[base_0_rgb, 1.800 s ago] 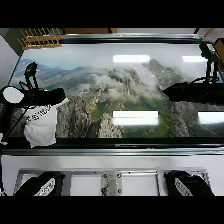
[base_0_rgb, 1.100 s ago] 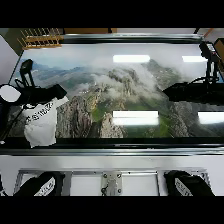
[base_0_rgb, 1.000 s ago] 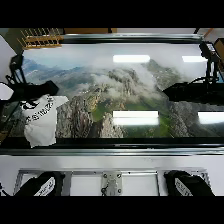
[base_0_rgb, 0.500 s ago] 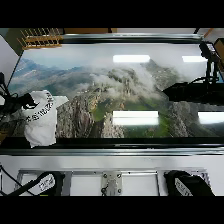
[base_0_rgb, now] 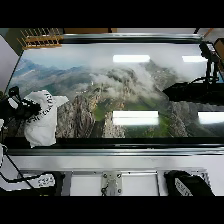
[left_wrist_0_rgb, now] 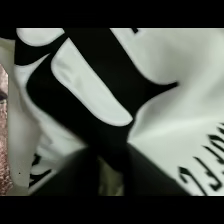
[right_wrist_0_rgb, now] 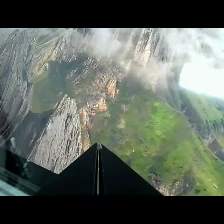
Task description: Fold the clothes and pants, and hang the long-sleeved shirts on hangers.
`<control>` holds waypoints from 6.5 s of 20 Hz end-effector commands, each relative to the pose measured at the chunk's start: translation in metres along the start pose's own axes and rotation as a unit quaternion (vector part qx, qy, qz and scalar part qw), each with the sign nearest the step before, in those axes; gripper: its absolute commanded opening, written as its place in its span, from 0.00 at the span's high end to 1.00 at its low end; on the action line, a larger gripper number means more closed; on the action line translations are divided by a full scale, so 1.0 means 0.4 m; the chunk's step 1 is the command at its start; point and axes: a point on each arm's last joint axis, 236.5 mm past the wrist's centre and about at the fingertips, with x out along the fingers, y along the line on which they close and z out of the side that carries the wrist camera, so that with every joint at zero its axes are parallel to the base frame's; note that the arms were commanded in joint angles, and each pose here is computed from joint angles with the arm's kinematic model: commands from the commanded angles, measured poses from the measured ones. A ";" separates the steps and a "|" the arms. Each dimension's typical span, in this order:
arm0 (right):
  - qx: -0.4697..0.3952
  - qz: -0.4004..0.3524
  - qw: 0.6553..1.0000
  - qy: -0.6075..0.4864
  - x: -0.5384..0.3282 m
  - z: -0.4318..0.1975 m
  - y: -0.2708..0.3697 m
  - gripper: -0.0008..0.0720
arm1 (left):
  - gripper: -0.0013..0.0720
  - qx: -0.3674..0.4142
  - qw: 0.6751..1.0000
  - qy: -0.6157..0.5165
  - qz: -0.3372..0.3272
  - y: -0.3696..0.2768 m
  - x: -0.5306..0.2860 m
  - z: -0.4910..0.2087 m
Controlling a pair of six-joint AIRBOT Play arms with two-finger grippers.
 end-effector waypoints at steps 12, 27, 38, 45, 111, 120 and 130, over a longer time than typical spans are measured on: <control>0.006 0.016 1.000 -0.005 0.000 0.007 0.019 0.97 | 0.97 0.260 0.900 -0.173 -0.303 -0.778 -0.578 -0.163; 0.012 0.033 0.999 -0.014 -0.001 0.017 0.039 0.97 | 0.06 0.246 0.923 0.044 -0.292 -0.813 -0.496 -0.374; 0.013 0.035 0.999 -0.014 -0.001 0.017 0.041 0.97 | 0.06 0.083 0.930 0.169 -0.317 -0.876 -0.193 -0.520; 0.013 0.035 0.999 -0.014 -0.001 0.017 0.041 0.97 | 0.06 0.109 0.919 0.203 -0.320 -0.984 -0.133 -0.475; 0.138 -0.045 0.981 0.130 0.259 -0.198 -0.220 0.09 | 0.97 0.155 0.962 -0.039 -0.220 -0.583 -0.417 -0.098; 0.238 0.058 0.946 0.213 0.680 -0.195 -0.404 0.10 | 0.97 0.155 0.963 -0.036 -0.220 -0.582 -0.416 -0.103; 0.199 0.135 0.945 0.220 0.826 -0.181 -0.215 0.35 | 0.97 0.154 0.962 -0.038 -0.221 -0.583 -0.417 -0.100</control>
